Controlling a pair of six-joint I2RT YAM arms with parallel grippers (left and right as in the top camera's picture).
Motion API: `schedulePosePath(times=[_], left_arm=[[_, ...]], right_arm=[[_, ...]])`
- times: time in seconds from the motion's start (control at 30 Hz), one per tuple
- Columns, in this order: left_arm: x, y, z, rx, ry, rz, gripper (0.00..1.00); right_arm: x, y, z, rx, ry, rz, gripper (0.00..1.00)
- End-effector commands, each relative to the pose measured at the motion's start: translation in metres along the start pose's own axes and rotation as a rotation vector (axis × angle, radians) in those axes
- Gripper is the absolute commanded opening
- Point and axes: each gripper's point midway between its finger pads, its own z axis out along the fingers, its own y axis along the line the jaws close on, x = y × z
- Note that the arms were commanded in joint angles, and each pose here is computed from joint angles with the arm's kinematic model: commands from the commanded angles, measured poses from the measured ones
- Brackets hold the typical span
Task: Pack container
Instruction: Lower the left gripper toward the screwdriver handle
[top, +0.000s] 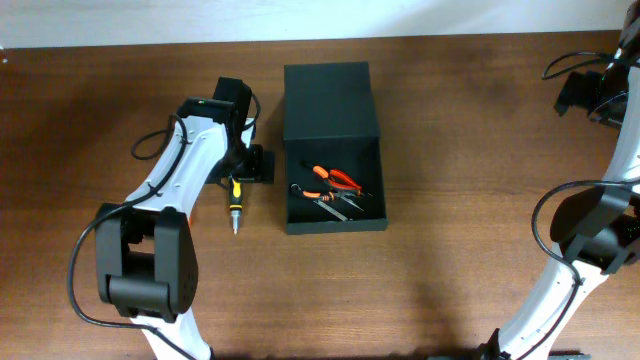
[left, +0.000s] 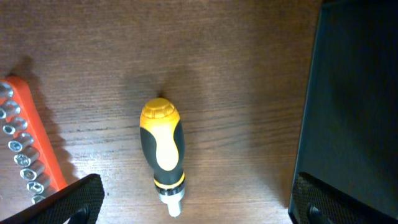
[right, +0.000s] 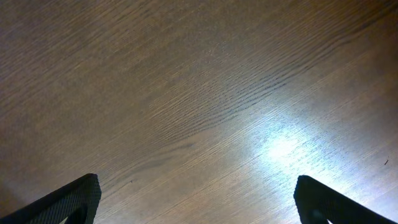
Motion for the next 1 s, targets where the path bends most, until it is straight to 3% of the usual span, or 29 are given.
schedulePosePath(times=[0.0,0.27,0.97], left_arm=[[-0.002,0.004,0.010,-0.014,0.015,-0.020,0.99],[0.005,0.012,0.034,0.026,0.096,-0.062,0.99],[0.020,0.027,0.057,0.025,0.128,-0.077,0.99]], right_arm=[[0.000,-0.008,-0.009,0.014,-0.022,0.004,0.99],[0.000,-0.008,-0.009,0.014,-0.022,0.004,0.99],[0.000,-0.008,-0.009,0.014,-0.022,0.004,0.99]])
